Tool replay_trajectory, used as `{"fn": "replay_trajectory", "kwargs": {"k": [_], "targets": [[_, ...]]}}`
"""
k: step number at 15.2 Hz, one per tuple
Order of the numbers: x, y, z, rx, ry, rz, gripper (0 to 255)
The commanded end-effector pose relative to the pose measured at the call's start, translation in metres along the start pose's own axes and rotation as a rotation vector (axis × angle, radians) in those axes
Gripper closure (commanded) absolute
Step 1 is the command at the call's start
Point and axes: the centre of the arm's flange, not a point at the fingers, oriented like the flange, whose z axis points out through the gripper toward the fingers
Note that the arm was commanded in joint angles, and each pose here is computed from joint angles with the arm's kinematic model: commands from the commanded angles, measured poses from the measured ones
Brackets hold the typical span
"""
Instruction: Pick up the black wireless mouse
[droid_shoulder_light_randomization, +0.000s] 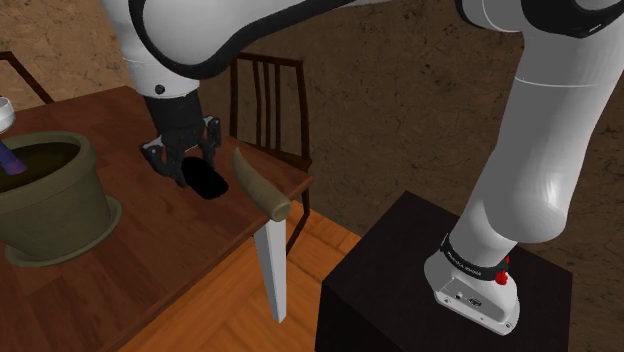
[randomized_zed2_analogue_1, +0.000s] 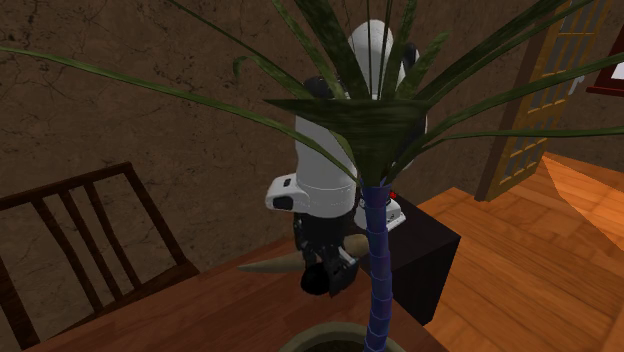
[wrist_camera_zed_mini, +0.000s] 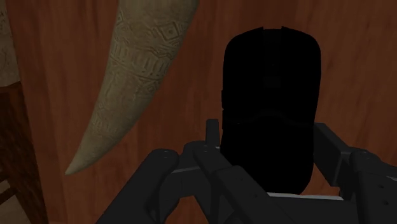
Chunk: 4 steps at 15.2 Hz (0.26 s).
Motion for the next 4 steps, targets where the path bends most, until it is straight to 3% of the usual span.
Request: {"fn": "replay_trajectory", "kwargs": {"k": [1, 4], "targets": [[0.0015, -0.0009, -0.0106, 0.000, 0.000, 0.000, 255], [0.0016, -0.0009, -0.0167, 0.000, 0.000, 0.000, 255]]}}
